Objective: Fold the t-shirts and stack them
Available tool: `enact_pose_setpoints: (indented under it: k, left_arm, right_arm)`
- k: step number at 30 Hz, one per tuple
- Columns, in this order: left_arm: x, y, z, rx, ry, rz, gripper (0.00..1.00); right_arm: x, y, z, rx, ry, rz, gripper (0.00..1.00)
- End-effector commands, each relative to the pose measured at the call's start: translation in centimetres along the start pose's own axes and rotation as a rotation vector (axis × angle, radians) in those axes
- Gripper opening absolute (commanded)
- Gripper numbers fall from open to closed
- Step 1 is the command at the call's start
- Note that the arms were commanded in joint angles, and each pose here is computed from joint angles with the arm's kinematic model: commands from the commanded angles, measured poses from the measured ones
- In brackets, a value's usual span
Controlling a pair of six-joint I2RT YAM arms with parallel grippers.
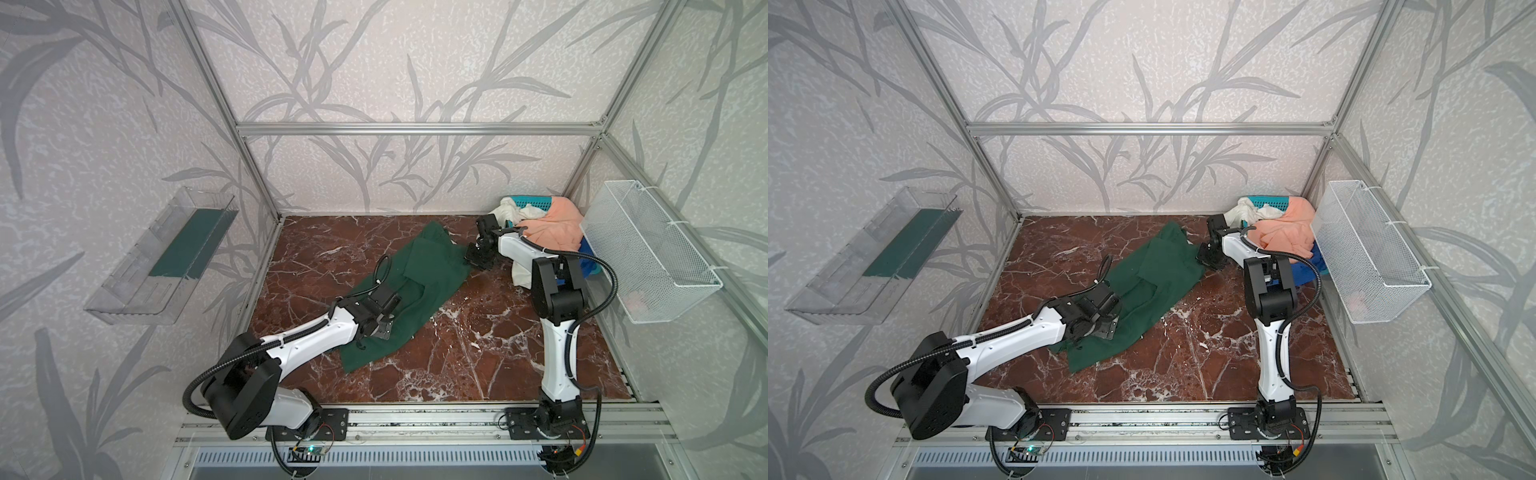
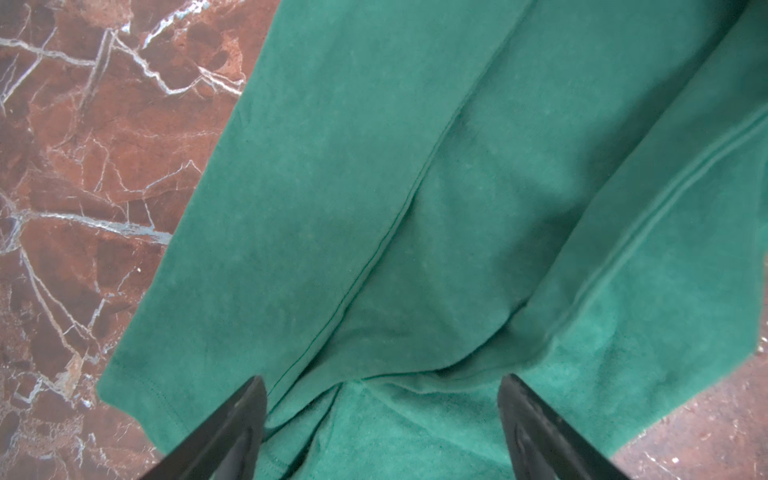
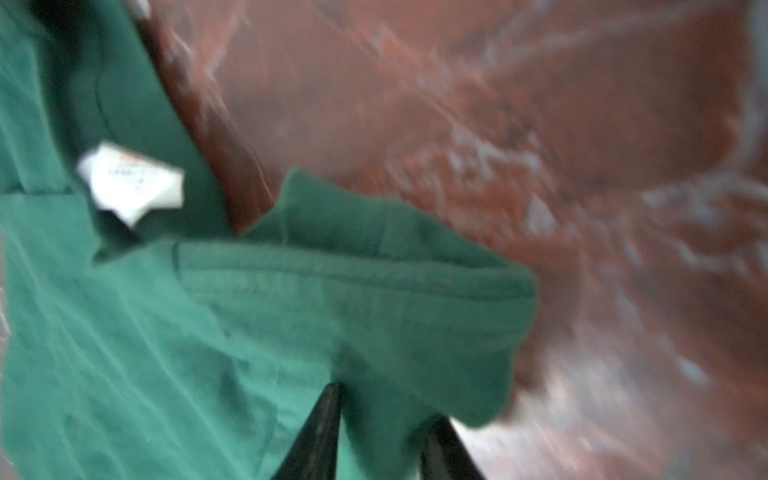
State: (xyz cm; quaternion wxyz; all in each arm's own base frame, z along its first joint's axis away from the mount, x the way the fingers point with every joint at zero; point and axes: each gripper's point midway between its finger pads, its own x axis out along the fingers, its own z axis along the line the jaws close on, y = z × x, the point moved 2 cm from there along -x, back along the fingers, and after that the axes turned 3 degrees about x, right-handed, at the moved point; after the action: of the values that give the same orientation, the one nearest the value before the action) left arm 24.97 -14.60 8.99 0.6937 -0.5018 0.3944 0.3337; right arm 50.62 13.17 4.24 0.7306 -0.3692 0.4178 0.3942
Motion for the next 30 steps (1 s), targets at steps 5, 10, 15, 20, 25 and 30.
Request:
enact_pose_setpoints:
  k: [5, 10, 15, 20, 25, 30]
  left_arm:
    - [0.7, 0.8, -1.3, 0.04, 0.055, 0.046, 0.88]
    - [-0.2, 1.2, -2.9, 0.076, 0.128, 0.032, 0.87]
    - [-0.9, 1.8, -5.3, 0.152, 0.24, -0.008, 0.85]
    - [-1.6, 2.5, -8.0, 0.258, 0.352, -0.027, 0.82]
    - [-1.6, 2.4, -8.6, 0.311, 0.353, -0.015, 0.78]
    - [-0.3, 3.4, -9.2, 0.304, 0.357, 0.039, 0.72]
  right_arm:
    - [2.9, -3.9, 2.5, -0.057, -0.075, 0.01, 0.12]
    - [1.4, -5.7, 5.0, -0.112, -0.095, 0.028, 0.75]
    - [-2.2, -5.0, 7.4, -0.151, -0.182, 0.025, 0.96]
    - [-7.2, -2.7, 7.8, -0.144, -0.273, -0.022, 0.99]
    - [-11.3, 2.2, 4.0, -0.03, -0.307, -0.058, 0.99]
    - [-13.9, 8.0, -0.1, 0.02, -0.281, -0.053, 0.99]
